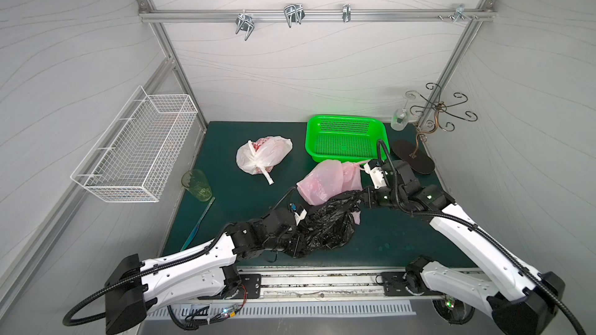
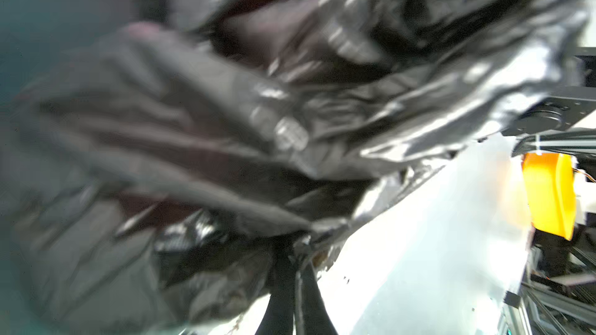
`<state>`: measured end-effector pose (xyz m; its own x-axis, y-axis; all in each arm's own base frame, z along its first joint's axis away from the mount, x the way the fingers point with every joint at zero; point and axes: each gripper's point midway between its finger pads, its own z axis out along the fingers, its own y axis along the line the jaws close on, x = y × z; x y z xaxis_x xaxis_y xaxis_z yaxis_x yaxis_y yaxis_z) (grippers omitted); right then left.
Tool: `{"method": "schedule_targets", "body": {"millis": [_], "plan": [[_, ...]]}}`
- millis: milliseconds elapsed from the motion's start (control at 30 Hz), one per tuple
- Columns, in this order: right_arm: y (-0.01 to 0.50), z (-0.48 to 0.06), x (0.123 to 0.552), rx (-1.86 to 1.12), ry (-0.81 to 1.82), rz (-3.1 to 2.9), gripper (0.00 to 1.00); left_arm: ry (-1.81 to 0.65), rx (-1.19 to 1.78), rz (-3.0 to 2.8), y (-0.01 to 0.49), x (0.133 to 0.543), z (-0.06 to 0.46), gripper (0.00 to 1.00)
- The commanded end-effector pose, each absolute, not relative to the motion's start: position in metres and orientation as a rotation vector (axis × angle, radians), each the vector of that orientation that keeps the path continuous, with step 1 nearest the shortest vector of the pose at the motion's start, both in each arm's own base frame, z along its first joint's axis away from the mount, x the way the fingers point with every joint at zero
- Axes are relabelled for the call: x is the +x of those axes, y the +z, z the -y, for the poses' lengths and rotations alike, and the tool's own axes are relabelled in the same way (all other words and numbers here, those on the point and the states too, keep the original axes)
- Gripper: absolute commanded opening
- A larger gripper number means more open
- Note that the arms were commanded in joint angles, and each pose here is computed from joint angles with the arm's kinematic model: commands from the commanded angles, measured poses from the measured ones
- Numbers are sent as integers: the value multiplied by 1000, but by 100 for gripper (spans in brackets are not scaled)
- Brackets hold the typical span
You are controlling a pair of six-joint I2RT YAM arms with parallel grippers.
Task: Untie the knot of a plastic bag & take out the apple
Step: Untie the plastic bag at the center of the board.
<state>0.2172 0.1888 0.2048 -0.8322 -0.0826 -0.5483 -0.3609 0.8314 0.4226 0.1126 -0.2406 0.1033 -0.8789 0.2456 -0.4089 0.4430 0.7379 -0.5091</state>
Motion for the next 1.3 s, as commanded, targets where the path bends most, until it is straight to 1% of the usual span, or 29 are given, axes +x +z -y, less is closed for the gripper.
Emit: {"method": "schedule_targets", "body": {"millis": [0,100,167,200,233,267,300,333,367,500,667,767,867,1000,1133,1267], "plan": [[213,-175,215,-304,689,-2463,0,-759,476,-2587,123,127,227,0],[219,-168,214,-282,682,-2441,0,-650,435,-2575,135,136,213,0],[222,-166,211,-277,698,-2423,0,-629,422,-2557,148,141,208,0],[223,-166,209,-278,712,-2419,0,-651,423,-2541,155,141,210,15],[223,-167,206,-283,728,-2418,0,-699,433,-2514,165,140,215,45],[222,-168,204,-289,746,-2419,0,-758,445,-2481,175,139,221,64],[222,-169,201,-293,763,-2418,1,-814,455,-2450,185,138,226,75],[222,-171,199,-299,781,-2417,1,-876,471,-2408,197,136,233,84],[222,-173,195,-310,808,-2415,2,-931,484,-2373,208,135,239,87],[226,-182,180,-360,931,-2385,4,-1061,560,-2282,247,135,264,90],[226,-189,162,-399,1049,-2376,6,-977,753,-2332,261,146,297,88],[226,-189,155,-402,1081,-2368,6,-981,895,-2320,262,145,315,82],[226,-189,151,-407,1093,-2367,6,-947,1049,-2287,257,141,319,78],[227,-189,150,-409,1108,-2367,7,-842,1218,-2257,245,139,313,76],[228,-191,149,-422,1118,-2367,7,-698,1259,-2249,239,153,309,74],[228,-194,149,-434,1135,-2368,7,-583,1255,-2269,229,169,310,75]]}}
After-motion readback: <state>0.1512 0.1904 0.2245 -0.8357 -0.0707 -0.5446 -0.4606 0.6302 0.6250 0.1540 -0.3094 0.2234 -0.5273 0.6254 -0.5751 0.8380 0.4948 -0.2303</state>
